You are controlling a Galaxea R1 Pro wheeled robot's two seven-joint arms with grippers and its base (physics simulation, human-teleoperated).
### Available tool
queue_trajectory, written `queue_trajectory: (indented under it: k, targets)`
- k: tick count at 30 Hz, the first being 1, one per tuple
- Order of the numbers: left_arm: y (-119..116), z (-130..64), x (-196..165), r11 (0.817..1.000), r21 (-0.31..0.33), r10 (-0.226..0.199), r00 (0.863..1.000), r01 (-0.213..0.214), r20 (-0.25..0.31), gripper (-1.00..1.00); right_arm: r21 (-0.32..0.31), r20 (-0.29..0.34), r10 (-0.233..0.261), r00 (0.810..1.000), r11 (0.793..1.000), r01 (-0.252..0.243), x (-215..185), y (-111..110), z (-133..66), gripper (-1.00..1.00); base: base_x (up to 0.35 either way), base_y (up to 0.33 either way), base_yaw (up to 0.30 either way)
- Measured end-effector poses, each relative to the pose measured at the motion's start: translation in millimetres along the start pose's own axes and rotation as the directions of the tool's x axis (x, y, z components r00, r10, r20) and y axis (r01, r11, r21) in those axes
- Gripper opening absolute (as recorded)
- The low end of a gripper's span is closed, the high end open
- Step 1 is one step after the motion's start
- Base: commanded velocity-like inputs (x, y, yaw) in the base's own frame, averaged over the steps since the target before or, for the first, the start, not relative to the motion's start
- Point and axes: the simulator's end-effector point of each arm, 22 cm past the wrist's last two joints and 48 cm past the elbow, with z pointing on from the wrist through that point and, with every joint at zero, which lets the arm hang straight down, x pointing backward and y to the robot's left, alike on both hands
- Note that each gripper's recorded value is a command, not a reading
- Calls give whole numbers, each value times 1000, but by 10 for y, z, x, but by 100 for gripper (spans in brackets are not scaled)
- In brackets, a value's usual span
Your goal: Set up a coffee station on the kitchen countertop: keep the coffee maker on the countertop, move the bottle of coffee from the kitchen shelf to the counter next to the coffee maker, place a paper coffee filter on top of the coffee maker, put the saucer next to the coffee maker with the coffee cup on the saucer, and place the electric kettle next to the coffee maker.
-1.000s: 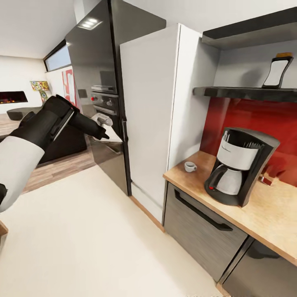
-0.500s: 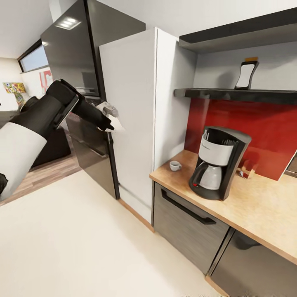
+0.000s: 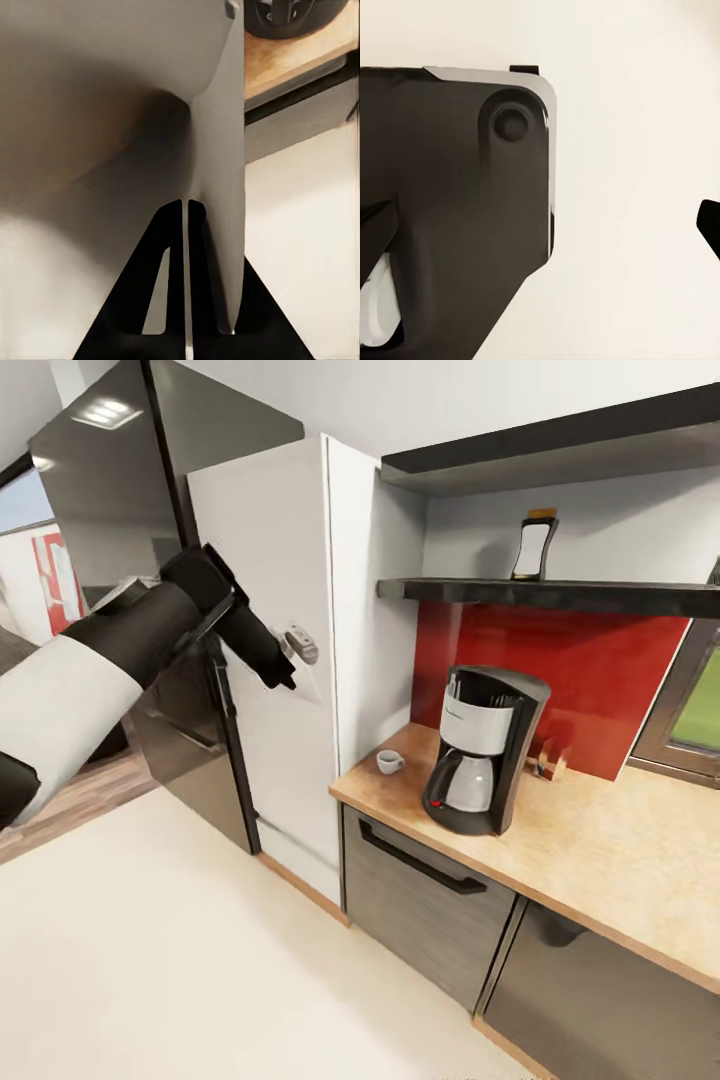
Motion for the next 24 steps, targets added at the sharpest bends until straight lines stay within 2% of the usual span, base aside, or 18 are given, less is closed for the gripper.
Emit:
queue_trajectory:
  k: [2,6,9,15,24]
  targets:
    - [23,-121,-29,1000,-1,6,1000,-6,-19,-100,0,2,0,1000,1000,0,-7,0,0,100,0,0,-241]
    - [97,-318,-6,999,19,-31,998,32,-59,-100,0,3,0,1000,1000,0,-13,0,-1,100,0,0,-241]
    - [159,-362,63,999,15,-44,994,45,-103,-100,0,4,0,1000,1000,0,-16,0,-1,100,0,0,-241]
    - [355,-387,219,997,-75,-25,982,11,-188,-100,1,7,0,1000,1000,0,-24,-1,-3,100,0,0,-241]
    - [439,-418,236,987,-153,3,969,-42,-247,-100,1,12,-1,1000,1000,1,-46,5,-5,100,0,0,-241]
